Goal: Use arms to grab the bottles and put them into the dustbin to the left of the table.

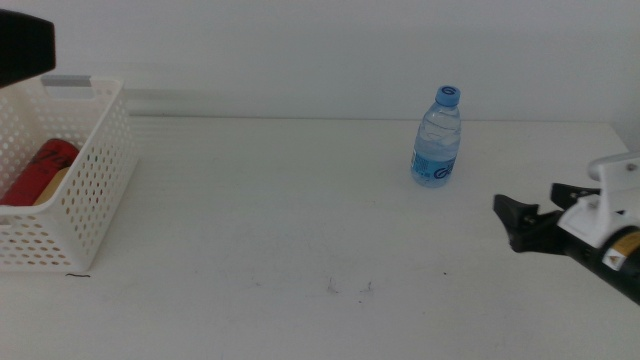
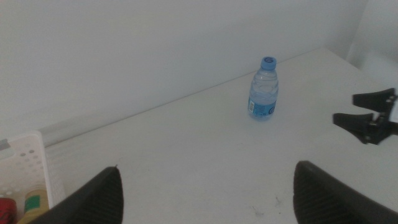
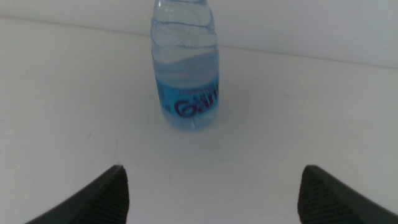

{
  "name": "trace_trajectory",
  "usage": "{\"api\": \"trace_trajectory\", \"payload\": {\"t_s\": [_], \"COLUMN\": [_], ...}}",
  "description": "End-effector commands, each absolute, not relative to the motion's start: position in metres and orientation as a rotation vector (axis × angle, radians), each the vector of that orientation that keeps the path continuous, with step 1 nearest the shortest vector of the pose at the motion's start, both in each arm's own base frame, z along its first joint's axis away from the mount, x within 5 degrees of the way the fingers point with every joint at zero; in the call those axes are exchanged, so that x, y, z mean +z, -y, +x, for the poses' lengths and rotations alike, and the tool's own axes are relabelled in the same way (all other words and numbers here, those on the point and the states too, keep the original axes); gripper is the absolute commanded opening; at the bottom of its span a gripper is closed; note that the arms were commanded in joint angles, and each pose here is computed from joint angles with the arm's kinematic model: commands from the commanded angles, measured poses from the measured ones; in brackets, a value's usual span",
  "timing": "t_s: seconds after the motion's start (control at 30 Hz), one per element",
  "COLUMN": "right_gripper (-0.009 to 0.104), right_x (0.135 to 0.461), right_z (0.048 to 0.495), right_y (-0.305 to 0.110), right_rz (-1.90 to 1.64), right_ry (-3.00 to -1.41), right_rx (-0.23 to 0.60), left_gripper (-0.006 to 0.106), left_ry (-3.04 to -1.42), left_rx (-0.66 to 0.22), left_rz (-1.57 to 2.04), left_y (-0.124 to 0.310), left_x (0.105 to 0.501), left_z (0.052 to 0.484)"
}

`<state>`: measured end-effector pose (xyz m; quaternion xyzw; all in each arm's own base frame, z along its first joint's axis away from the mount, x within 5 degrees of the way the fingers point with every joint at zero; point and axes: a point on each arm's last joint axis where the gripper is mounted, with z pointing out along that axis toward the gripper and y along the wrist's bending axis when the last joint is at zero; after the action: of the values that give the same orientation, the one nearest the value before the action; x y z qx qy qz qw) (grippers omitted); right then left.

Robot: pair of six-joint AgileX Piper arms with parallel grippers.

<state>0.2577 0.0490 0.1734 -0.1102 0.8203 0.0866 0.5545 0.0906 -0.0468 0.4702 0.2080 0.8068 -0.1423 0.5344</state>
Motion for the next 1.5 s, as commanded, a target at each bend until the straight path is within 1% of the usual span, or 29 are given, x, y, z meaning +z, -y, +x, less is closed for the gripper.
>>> {"api": "trace_trajectory", "payload": {"t_s": [0.0,0.13,0.2,0.33,0.47,0.67,0.87,0.97,1.0,1.03,1.07,1.1,1.13,1.17,1.27,1.37,1.47], "right_gripper": [0.079,0.079,0.079,0.079,0.079,0.085,0.084,0.084,0.08,0.07,0.056,0.033,0.006,0.0,0.005,0.006,0.006], "right_x": [0.163,0.148,0.138,0.128,0.129,0.12,0.11,0.108,0.109,0.109,0.11,0.111,0.113,0.117,0.137,0.165,0.188], "right_z": [0.272,0.295,0.306,0.335,0.365,0.406,0.433,0.443,0.444,0.444,0.444,0.443,0.441,0.439,0.437,0.437,0.442], "right_y": [-0.054,-0.061,-0.066,-0.076,-0.086,-0.094,-0.103,-0.108,-0.109,-0.111,-0.114,-0.119,-0.124,-0.131,-0.156,-0.195,-0.239], "right_rz": [-0.257,-0.195,-0.211,-0.289,-0.315,-0.296,-0.374,-0.367,-0.368,-0.372,-0.379,-0.397,-0.415,-0.422,-0.483,-0.578,-0.61], "right_ry": [-1.885,-1.847,-1.847,-1.819,-1.789,-1.818,-1.815,-1.804,-1.799,-1.807,-1.815,-1.821,-1.816,-1.802,-1.72,-1.611,-1.546], "right_rx": [0.246,0.33,0.341,0.343,0.351,0.352,0.354,0.378,0.379,0.377,0.375,0.376,0.383,0.402,0.441,0.486,0.545], "left_gripper": [0.094,0.094,0.094,0.094,0.094,0.094,0.094,0.094,0.094,0.094,0.094,0.094,0.094,0.094,0.094,0.094,0.094], "left_ry": [-1.916,-1.915,-1.915,-1.915,-1.915,-1.916,-1.915,-1.915,-1.915,-1.915,-1.915,-1.915,-1.915,-1.915,-1.915,-1.915,-1.915], "left_rx": [-0.353,-0.345,-0.345,-0.345,-0.345,-0.346,-0.345,-0.345,-0.345,-0.345,-0.345,-0.345,-0.345,-0.345,-0.345,-0.345,-0.345], "left_rz": [0.497,0.499,0.499,0.499,0.499,0.496,0.498,0.498,0.498,0.498,0.498,0.498,0.498,0.498,0.498,0.498,0.498], "left_y": [0.048,0.047,0.047,0.047,0.047,0.047,0.047,0.047,0.047,0.047,0.047,0.047,0.047,0.047,0.047,0.047,0.047], "left_x": [0.47,0.47,0.47,0.47,0.47,0.47,0.47,0.47,0.47,0.47,0.47,0.47,0.47,0.47,0.47,0.47,0.47], "left_z": [0.09,0.09,0.09,0.09,0.09,0.09,0.09,0.09,0.09,0.09,0.09,0.09,0.09,0.09,0.09,0.09,0.09]}}
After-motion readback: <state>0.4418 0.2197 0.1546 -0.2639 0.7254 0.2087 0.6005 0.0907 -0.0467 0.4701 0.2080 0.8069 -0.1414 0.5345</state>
